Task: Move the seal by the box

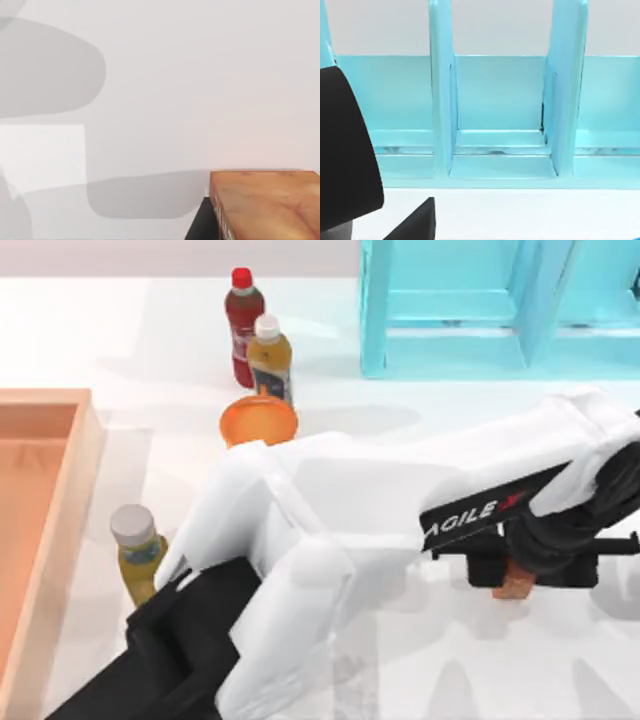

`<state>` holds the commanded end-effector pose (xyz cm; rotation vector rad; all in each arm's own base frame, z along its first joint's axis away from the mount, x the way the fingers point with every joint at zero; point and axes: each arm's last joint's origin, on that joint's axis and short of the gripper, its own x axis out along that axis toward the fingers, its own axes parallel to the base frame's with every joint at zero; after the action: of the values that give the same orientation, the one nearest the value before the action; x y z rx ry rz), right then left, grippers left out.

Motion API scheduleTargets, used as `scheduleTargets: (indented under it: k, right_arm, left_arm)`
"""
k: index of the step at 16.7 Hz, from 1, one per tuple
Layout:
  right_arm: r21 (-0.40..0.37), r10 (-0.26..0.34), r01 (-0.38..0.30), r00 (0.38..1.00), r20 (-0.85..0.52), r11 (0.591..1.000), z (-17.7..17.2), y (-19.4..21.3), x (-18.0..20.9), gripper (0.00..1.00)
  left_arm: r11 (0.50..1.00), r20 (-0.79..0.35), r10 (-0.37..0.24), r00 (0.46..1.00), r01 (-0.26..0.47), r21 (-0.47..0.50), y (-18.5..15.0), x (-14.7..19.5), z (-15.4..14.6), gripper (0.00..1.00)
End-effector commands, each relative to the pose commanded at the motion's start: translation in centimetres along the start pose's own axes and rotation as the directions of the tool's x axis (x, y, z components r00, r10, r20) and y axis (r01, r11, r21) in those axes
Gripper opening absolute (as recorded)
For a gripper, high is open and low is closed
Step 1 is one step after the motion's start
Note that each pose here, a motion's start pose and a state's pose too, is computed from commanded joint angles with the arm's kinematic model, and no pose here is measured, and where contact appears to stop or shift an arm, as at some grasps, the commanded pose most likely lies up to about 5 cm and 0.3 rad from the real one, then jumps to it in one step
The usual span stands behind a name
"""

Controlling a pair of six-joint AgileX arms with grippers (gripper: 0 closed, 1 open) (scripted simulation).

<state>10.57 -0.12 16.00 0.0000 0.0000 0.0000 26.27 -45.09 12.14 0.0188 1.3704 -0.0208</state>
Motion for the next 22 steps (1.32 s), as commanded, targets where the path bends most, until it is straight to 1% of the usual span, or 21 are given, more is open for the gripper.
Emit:
scheduleTargets:
  k: [8, 13, 14, 16, 18, 20, 22]
  right_arm:
    - [0.0, 0.0, 0.0, 1.0, 0.0, 1.0, 0.0, 0.0, 0.0, 1.0]
    - [0.0, 0.0, 0.0, 1.0, 0.0, 1.0, 0.0, 0.0, 0.0, 1.0]
    - [0.0, 0.0, 0.0, 1.0, 0.0, 1.0, 0.0, 0.0, 0.0, 1.0]
    - [0.0, 0.0, 0.0, 1.0, 0.0, 1.0, 0.0, 0.0, 0.0, 1.0]
    - [0.0, 0.0, 0.0, 1.0, 0.0, 1.0, 0.0, 0.0, 0.0, 1.0]
    - [0.0, 0.0, 0.0, 1.0, 0.0, 1.0, 0.0, 0.0, 0.0, 1.0]
    - [0.0, 0.0, 0.0, 1.0, 0.0, 1.0, 0.0, 0.0, 0.0, 1.0]
  left_arm:
    - [1.0, -0.001, 0.001, 1.0, -0.001, -0.002, 0.0, -4.4, 0.9, 0.0]
    - [1.0, 0.001, -0.002, 1.0, 0.002, 0.0, 0.1, -4.6, 1.0, 0.0]
    - [1.0, -0.001, -0.004, 1.0, 0.004, 0.002, 0.5, -4.9, 1.4, 0.0]
    - [1.0, -0.01, -0.015, 1.0, 0.015, 0.011, 2.2, -6.2, 3.2, 0.0]
    - [0.999, -0.02, -0.031, 0.999, 0.031, 0.028, 5.2, -8.3, 5.6, 0.0]
    - [0.998, -0.028, -0.046, 0.999, 0.047, 0.048, 9.3, -10.6, 8.0, 0.0]
    - [0.996, -0.032, -0.055, 0.998, 0.057, 0.065, 14.2, -12.7, 9.9, 0.0]
